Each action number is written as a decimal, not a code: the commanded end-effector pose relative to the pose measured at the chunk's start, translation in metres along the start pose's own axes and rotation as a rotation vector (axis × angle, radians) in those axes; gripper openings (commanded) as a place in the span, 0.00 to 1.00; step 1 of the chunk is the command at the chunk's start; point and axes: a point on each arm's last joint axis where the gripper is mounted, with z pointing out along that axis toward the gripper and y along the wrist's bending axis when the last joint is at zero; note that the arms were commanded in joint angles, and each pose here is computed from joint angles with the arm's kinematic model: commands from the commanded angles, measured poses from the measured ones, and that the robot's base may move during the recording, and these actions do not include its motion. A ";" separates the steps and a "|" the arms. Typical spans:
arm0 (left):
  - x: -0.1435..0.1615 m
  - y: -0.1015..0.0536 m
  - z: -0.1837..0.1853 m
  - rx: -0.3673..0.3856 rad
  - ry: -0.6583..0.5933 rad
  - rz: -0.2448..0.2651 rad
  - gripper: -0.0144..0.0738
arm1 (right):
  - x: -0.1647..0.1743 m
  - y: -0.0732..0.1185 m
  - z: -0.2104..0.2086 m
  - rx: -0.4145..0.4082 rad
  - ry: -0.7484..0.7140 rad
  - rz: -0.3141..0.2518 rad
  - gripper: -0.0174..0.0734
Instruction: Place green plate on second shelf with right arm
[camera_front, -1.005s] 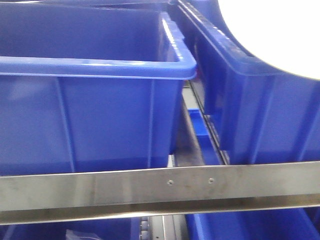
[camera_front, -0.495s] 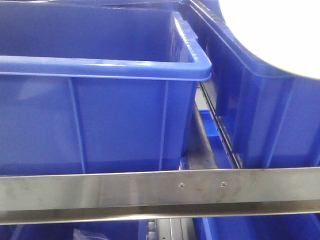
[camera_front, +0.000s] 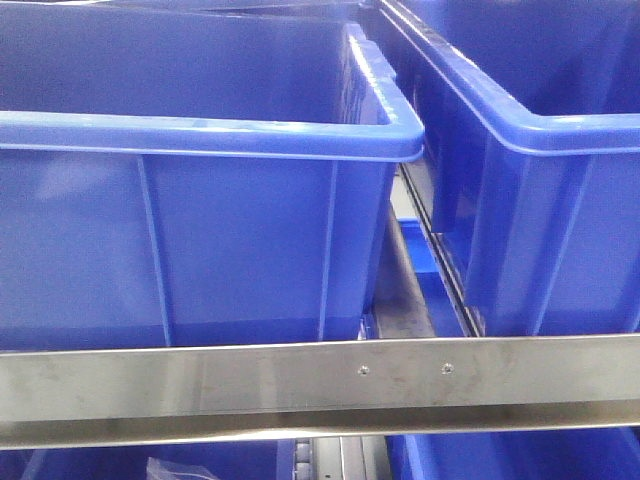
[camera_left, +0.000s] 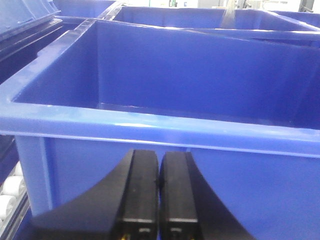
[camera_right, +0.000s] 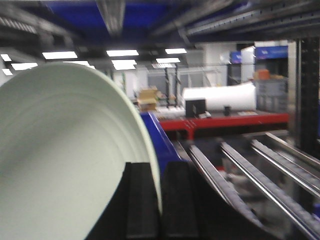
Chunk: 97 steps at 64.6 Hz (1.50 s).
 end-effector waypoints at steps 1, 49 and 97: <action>0.005 0.000 0.000 0.007 -0.058 -0.007 0.31 | -0.017 0.000 0.024 0.065 -0.086 -0.053 0.23; 0.005 0.000 0.000 0.007 -0.058 -0.007 0.31 | -0.017 0.026 0.031 -0.196 0.284 -0.033 0.23; 0.005 0.000 0.000 0.007 -0.058 -0.007 0.31 | -0.006 0.016 -0.073 -0.349 0.352 0.004 0.22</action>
